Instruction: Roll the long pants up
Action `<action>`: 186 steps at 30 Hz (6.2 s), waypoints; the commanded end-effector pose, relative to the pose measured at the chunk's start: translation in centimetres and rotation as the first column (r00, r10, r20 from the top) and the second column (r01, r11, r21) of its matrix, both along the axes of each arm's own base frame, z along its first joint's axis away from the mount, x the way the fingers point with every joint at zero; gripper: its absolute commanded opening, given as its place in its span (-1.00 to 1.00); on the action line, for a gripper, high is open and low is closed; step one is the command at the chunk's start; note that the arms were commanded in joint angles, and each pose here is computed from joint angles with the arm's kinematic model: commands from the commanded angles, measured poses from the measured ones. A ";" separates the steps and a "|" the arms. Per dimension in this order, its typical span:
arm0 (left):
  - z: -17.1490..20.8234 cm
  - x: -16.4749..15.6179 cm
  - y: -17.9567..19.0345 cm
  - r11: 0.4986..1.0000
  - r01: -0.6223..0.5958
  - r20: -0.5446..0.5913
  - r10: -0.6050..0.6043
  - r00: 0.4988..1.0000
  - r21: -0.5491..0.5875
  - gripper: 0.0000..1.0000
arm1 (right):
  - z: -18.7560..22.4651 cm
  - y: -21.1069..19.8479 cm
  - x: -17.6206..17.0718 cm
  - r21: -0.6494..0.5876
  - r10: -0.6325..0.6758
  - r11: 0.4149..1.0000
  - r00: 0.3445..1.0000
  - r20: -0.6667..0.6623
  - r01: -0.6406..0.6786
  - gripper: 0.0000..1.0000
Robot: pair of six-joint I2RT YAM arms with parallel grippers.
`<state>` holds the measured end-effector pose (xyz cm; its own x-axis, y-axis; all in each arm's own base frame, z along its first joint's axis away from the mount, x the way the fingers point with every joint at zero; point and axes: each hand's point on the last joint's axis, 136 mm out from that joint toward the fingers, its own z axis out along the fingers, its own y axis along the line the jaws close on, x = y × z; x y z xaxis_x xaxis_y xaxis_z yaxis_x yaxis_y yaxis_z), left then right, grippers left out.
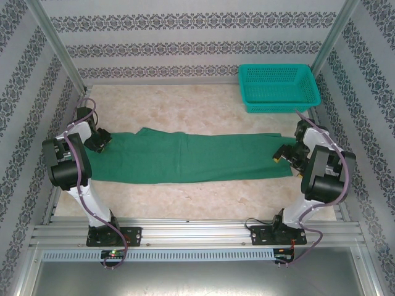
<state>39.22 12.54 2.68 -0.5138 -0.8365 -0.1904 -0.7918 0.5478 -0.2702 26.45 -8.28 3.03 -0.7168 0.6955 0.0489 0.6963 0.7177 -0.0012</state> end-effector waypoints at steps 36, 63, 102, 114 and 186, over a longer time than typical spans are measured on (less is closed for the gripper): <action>8.5 -2.9 -2.1 0.991 0.009 0.107 -0.023 0.994 0.131 -0.08 | 9.7 -0.7 3.8 -0.228 0.020 0.971 0.935 0.354 0.066 -1.00; 9.1 -12.3 4.4 0.953 -0.268 0.229 0.295 0.928 -0.143 -0.02 | 10.8 63.7 2.6 0.296 0.624 0.414 0.505 0.596 -0.861 -0.38; 4.9 -0.8 -21.9 0.750 0.662 0.075 -0.660 0.747 0.007 -1.00 | 10.5 35.5 8.9 0.237 0.395 0.735 0.685 0.613 -0.636 0.77; 7.5 -8.6 -8.5 0.887 0.371 -0.179 -0.332 0.926 0.275 -1.00 | 10.1 33.8 8.6 0.218 0.387 0.758 0.694 0.608 -0.614 0.78; 8.8 -6.2 6.7 0.985 -0.081 -0.022 0.085 0.996 0.150 -0.34 | 5.2 38.1 8.1 0.294 0.500 0.661 0.698 0.513 -0.690 0.85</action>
